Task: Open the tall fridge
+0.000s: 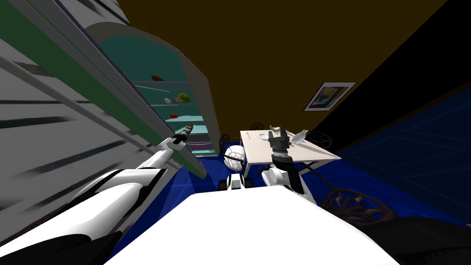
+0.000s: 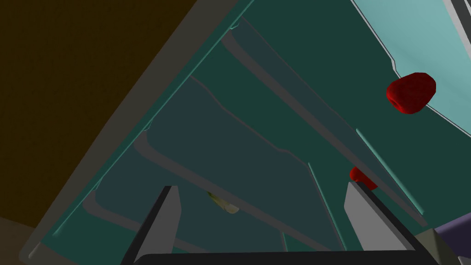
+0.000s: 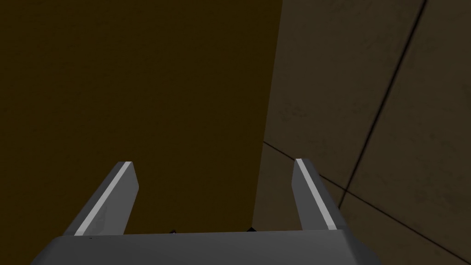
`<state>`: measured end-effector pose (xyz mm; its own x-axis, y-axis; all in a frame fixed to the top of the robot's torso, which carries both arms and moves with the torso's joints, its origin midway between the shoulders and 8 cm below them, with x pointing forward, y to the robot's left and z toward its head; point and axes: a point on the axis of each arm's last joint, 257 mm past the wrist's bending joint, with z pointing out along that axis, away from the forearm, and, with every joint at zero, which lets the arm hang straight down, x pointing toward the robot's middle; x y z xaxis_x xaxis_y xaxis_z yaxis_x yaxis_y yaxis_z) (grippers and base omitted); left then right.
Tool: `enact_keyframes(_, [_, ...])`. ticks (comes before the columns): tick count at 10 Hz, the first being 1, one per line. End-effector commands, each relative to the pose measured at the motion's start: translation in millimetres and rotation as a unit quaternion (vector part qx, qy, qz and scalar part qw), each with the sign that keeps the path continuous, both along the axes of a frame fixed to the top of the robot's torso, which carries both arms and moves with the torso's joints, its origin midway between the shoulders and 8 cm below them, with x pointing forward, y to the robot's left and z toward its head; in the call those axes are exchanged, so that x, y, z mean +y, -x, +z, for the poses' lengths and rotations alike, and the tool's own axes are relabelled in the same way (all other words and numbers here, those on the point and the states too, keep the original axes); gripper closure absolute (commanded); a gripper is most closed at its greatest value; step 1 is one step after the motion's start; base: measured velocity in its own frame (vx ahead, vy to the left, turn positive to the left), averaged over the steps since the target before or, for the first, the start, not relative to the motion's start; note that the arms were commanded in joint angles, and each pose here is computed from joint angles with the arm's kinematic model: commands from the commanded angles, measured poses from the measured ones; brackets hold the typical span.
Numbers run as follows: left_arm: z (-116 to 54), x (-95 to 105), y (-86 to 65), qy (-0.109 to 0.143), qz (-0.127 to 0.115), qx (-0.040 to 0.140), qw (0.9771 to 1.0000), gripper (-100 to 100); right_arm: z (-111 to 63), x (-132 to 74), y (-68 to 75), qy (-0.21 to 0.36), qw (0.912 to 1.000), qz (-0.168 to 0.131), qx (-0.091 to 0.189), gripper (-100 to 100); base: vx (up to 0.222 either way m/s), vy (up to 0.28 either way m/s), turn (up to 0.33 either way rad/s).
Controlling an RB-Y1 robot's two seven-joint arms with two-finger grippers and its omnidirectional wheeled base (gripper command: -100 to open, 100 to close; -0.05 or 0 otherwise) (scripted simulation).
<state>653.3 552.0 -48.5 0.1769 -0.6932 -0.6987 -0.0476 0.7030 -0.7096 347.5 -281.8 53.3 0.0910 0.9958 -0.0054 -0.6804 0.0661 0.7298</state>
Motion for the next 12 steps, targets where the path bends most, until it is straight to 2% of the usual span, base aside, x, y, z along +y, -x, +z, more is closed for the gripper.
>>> enact_keyframes(1, [4.5,21.1,7.4,0.007,0.028,-0.006,0.9996,-100,0.0,0,0.0,0.000,1.0000,0.000,0.000,0,-0.060,0.060,-0.293])
enact_keyframes(2, [4.5,21.1,7.4,-0.002,0.029,-0.005,0.9996,-100,0.0,0,0.0,0.000,1.0000,0.000,0.000,0,-0.061,0.055,-0.103])
enact_keyframes(5, [7.6,41.8,15.8,0.000,0.057,-0.007,0.9984,-100,0.0,0,0.0,0.000,1.0000,0.000,0.000,0,-0.053,0.055,-0.141])
enact_keyframes(6, [7.6,41.8,15.8,-0.003,0.057,-0.007,0.9983,-100,0.0,0,0.0,0.000,1.0000,0.000,0.000,0,-0.038,0.031,-0.092])
enact_keyframes(7, [8.6,52.0,20.2,-0.001,0.071,-0.007,0.9975,-100,0.0,0,0.0,0.000,1.0000,0.000,0.000,0,-0.038,0.031,-0.194])
enact_keyframes(10, [9.3,61.9,24.8,-0.003,0.084,-0.006,0.9964,-100,0.0,0,0.0,0.000,1.0000,0.000,0.000,0,-0.042,0.039,-0.114])
enact_keyframes(11, [9.7,71.7,29.6,-0.001,0.097,-0.006,0.9952,-100,0.0,0,0.0,0.000,1.0000,0.000,0.000,0,-0.058,0.042,-0.163])
enact_keyframes(12, [9.7,71.7,29.6,-0.003,0.098,-0.006,0.9952,-100,0.0,0,0.0,0.000,1.0000,0.000,0.000,0,-0.044,0.037,-0.107])
